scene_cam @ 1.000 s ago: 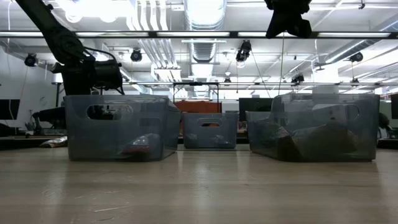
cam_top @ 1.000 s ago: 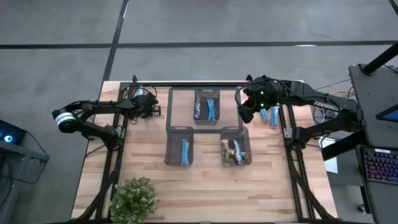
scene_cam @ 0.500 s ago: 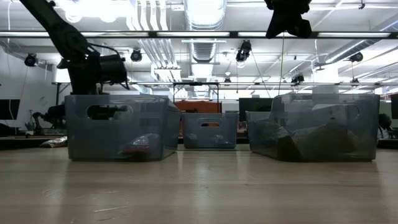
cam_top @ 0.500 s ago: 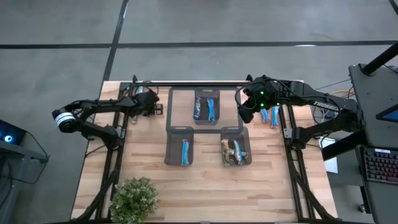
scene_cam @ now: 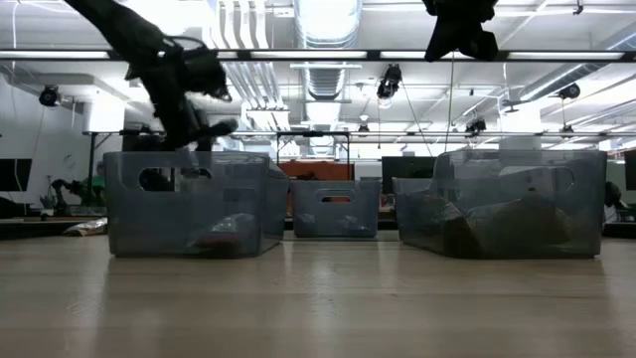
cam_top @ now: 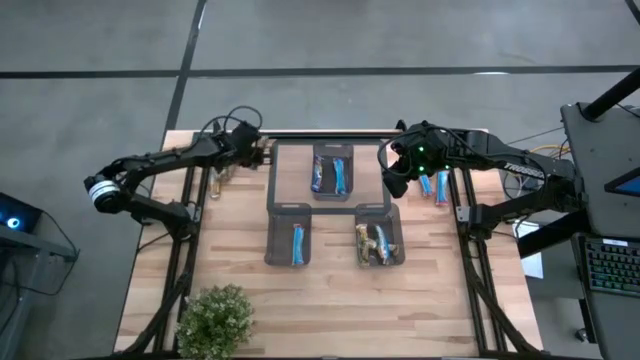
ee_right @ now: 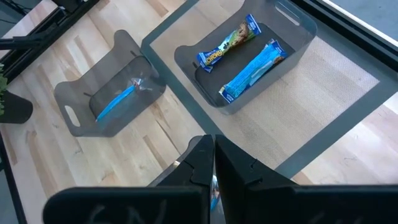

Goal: Pick and place Granola Bars by type
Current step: Put the blue granola bar into the top black bin

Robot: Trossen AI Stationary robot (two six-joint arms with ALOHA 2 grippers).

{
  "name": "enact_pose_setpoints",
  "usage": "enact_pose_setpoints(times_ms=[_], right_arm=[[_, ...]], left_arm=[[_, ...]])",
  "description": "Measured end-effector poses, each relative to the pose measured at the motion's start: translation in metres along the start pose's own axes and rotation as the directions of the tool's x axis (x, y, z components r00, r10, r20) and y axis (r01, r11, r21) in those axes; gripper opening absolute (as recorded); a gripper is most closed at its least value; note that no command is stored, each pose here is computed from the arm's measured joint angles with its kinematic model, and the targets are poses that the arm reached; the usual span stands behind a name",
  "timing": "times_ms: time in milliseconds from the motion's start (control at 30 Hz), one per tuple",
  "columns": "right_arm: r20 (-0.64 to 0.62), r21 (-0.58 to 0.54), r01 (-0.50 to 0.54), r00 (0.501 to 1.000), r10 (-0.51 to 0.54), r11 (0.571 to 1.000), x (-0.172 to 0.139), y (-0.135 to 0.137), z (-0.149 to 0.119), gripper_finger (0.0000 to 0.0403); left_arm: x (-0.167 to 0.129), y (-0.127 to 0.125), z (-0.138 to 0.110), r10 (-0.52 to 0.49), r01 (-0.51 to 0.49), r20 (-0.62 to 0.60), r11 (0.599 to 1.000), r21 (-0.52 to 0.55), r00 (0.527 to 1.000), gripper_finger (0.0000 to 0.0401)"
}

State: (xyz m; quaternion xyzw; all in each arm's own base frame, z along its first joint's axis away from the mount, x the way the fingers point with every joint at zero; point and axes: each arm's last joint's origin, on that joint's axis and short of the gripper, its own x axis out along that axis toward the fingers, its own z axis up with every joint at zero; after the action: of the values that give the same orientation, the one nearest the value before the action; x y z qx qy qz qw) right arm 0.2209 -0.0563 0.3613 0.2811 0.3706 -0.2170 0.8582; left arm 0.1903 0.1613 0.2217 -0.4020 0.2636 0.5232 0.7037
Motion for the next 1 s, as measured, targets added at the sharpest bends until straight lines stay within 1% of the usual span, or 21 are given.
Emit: enact_pose_setpoints(times_ms=[233,467,567,700,833,1000], right_arm=[[0.003,0.000,0.005,1.000,-0.005,1.000,0.000,0.000,0.000,0.0008],[0.013,-0.004,0.023,1.000,-0.023,1.000,0.000,-0.001,0.000,0.0008],[0.013,-0.007,0.023,1.000,-0.023,1.000,0.000,-0.001,0.000,0.0008],[0.013,-0.007,0.023,1.000,-0.023,1.000,0.000,-0.001,0.000,0.0008],[0.013,-0.007,0.023,1.000,-0.023,1.000,0.000,-0.001,0.000,0.0008],[0.013,-0.008,0.023,1.000,-0.023,1.000,0.000,-0.001,0.000,0.0008]], left_arm=[[-0.023,-0.028,0.020,-0.172,0.172,0.004,0.985,0.003,0.985,0.0078],[-0.042,-0.054,0.021,-0.315,0.315,0.001,0.949,0.017,0.949,0.0078],[-0.047,-0.064,0.017,-0.384,0.384,0.002,0.923,0.002,0.923,0.0078],[-0.053,-0.076,0.011,-0.451,0.451,0.013,0.892,-0.023,0.893,0.0078],[-0.060,-0.088,0.006,-0.522,0.523,0.032,0.851,-0.048,0.852,0.0078],[-0.069,-0.102,0.002,-0.617,0.621,0.070,0.776,-0.109,0.784,0.0078]])
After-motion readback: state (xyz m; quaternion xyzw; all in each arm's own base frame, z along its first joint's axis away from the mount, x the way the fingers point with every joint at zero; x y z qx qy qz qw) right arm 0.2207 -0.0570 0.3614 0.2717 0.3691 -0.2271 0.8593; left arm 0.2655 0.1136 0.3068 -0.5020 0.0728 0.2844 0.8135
